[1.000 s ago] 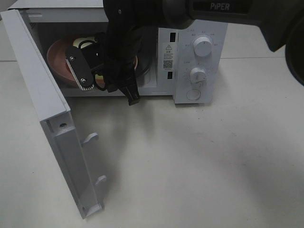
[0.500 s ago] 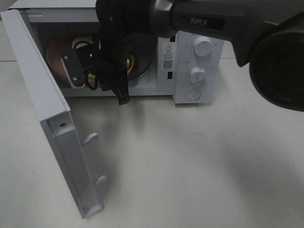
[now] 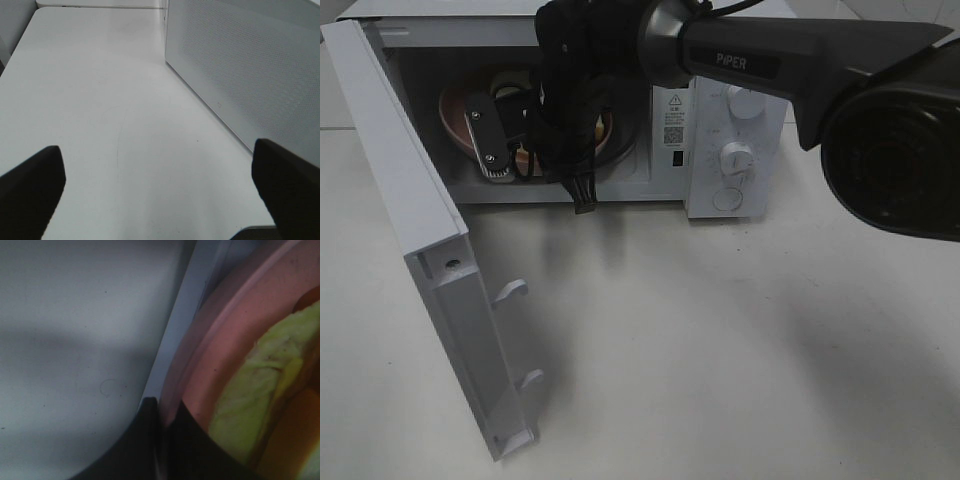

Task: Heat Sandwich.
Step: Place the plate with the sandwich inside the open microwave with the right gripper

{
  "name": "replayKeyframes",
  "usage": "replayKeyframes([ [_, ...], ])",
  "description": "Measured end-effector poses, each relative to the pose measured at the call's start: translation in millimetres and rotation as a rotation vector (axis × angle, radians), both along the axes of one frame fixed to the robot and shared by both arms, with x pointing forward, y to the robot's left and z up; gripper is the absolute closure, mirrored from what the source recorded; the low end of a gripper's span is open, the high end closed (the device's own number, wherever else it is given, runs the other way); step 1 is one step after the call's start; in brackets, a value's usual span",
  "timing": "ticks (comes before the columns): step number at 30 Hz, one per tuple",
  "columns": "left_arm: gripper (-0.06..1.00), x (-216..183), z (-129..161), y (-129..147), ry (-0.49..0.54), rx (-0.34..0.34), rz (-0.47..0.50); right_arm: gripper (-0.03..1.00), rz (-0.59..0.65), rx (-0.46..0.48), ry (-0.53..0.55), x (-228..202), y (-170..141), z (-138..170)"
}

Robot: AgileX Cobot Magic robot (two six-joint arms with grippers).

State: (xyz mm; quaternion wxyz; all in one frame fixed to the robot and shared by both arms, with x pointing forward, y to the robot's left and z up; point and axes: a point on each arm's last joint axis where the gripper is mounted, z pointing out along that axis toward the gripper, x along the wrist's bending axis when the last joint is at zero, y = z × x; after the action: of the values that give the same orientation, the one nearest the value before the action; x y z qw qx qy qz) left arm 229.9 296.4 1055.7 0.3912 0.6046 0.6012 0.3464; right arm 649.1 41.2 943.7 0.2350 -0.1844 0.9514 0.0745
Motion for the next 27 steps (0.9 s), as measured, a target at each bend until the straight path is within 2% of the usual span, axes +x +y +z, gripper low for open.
replayKeyframes([
  [19, -0.01, 0, 0, 0, 0.000, 0.001, 0.001, 0.92, -0.045, 0.048, -0.035, 10, -5, 2],
  [23, -0.01, 0, 0, 0, 0.000, 0.001, 0.001, 0.88, -0.066, 0.053, -0.034, 10, -6, 2],
  [26, -0.01, 0, 0, 0, 0.000, 0.001, 0.001, 0.80, -0.097, 0.068, -0.040, 11, -6, 3],
  [27, -0.01, 0, 0, 0, 0.000, 0.001, 0.001, 0.80, -0.097, 0.068, -0.040, 11, -6, 3],
])
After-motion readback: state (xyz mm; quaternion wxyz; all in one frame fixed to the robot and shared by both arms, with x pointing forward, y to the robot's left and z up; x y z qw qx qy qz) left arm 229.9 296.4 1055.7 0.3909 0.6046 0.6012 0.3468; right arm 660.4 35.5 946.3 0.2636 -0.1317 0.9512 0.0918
